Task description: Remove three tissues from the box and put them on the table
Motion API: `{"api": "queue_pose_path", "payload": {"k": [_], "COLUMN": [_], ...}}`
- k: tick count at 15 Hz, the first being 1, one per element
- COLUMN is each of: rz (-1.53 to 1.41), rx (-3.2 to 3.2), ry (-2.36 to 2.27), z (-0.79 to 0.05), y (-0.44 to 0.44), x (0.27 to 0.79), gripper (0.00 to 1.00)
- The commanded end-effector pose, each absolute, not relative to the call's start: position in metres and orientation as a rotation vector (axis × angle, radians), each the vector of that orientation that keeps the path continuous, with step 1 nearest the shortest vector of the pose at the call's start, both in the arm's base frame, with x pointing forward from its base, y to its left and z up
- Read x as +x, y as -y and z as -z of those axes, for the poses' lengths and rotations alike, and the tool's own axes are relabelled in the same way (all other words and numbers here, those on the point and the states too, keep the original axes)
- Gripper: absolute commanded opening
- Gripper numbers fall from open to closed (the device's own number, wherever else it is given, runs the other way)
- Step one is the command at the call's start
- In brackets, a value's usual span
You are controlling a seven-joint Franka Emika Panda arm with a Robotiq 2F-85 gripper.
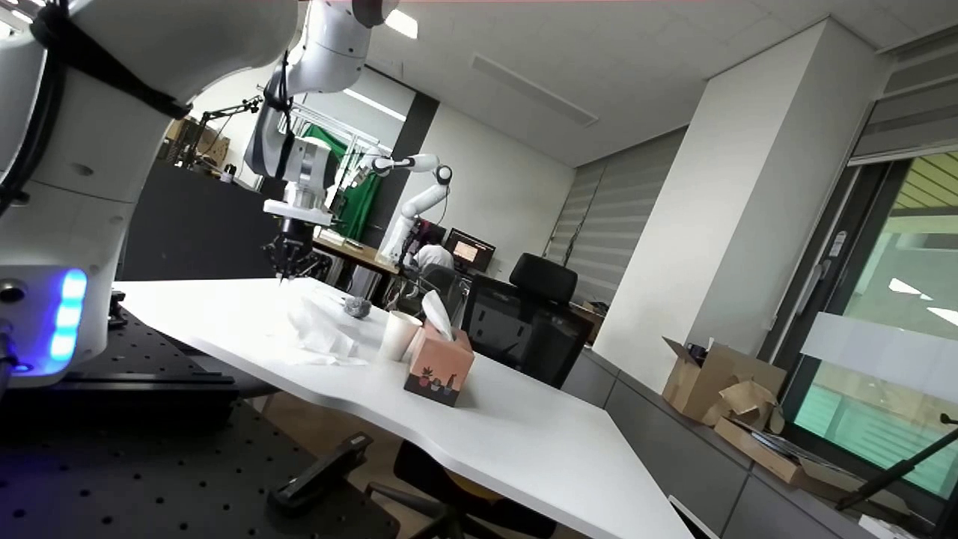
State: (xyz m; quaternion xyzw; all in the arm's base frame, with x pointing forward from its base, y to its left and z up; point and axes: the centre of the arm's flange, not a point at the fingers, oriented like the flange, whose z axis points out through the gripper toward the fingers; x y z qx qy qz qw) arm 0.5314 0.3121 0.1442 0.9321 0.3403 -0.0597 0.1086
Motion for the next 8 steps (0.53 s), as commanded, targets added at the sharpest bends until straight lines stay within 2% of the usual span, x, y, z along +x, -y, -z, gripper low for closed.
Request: {"api": "queue_pose_path", "payload": {"k": [1,4,8], "rz": [0.301,0.342,0.288], "rx": [2.668,2.671,2.727], "ry": [-1.084,-1.136,-1.149], "z": [-0.110,-0.098,-0.122], "y": [-0.318,-0.313,-0.300], "x": [0.525,0.523,0.539], "gripper": [0.27,0.43,0.71]}}
